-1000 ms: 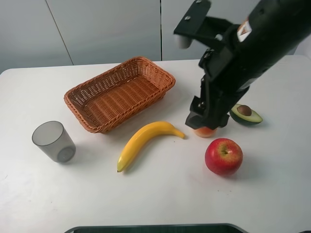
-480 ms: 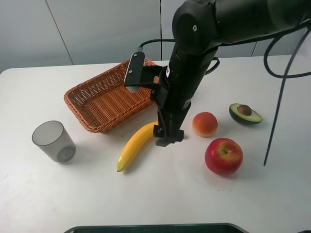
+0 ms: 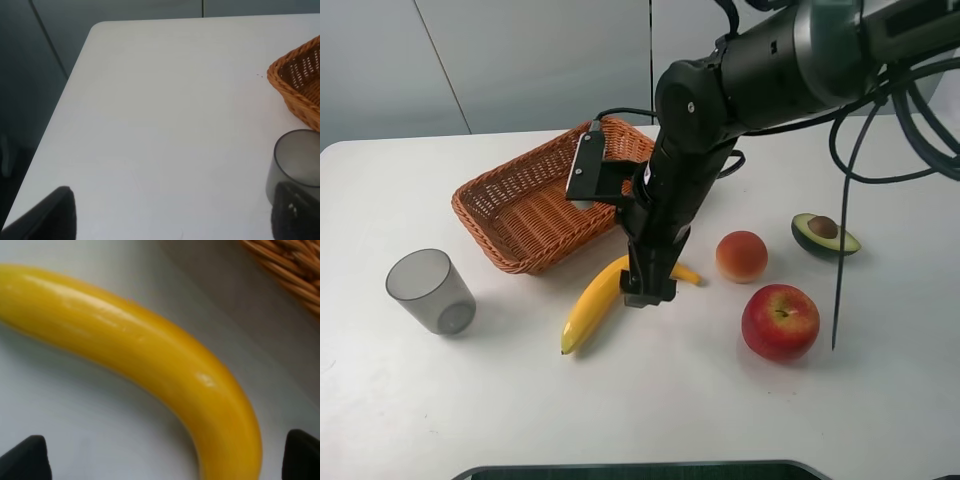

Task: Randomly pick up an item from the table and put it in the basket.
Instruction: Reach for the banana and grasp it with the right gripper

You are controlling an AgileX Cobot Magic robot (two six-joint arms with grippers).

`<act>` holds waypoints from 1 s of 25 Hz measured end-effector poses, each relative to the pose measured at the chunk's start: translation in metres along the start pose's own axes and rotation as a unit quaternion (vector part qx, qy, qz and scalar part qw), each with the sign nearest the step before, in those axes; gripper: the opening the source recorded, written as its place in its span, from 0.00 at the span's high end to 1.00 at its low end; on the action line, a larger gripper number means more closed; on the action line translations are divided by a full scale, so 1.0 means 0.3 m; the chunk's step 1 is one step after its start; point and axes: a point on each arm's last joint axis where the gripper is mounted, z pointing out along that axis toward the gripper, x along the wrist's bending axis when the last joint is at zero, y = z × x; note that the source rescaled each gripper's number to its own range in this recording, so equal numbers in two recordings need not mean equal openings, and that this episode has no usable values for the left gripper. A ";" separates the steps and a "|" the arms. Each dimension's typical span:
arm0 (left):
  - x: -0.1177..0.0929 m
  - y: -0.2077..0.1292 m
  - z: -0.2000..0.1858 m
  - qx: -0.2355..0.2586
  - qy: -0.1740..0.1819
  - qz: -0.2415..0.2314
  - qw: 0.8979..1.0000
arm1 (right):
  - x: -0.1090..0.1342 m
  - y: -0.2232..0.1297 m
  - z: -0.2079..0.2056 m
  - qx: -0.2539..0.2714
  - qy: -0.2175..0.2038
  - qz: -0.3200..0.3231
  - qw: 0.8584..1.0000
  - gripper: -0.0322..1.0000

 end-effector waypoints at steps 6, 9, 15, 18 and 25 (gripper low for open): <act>0.000 0.000 0.000 0.000 0.000 0.000 1.000 | -0.045 -0.037 0.048 0.007 -0.002 0.027 1.000 0.00; 0.000 0.000 0.000 0.000 0.000 0.000 1.000 | -0.068 -0.053 0.067 0.004 -0.007 0.043 0.999 0.00; 0.000 0.000 0.000 0.000 0.000 0.000 1.000 | -0.088 -0.066 0.099 0.002 -0.012 0.054 0.998 0.00; 0.000 0.000 0.000 0.000 0.000 0.000 1.000 | -0.089 -0.070 0.120 0.004 -0.011 0.054 0.998 0.00; 0.000 0.000 0.000 0.000 0.000 0.000 1.000 | -0.089 -0.078 0.159 0.009 -0.009 0.054 0.998 0.00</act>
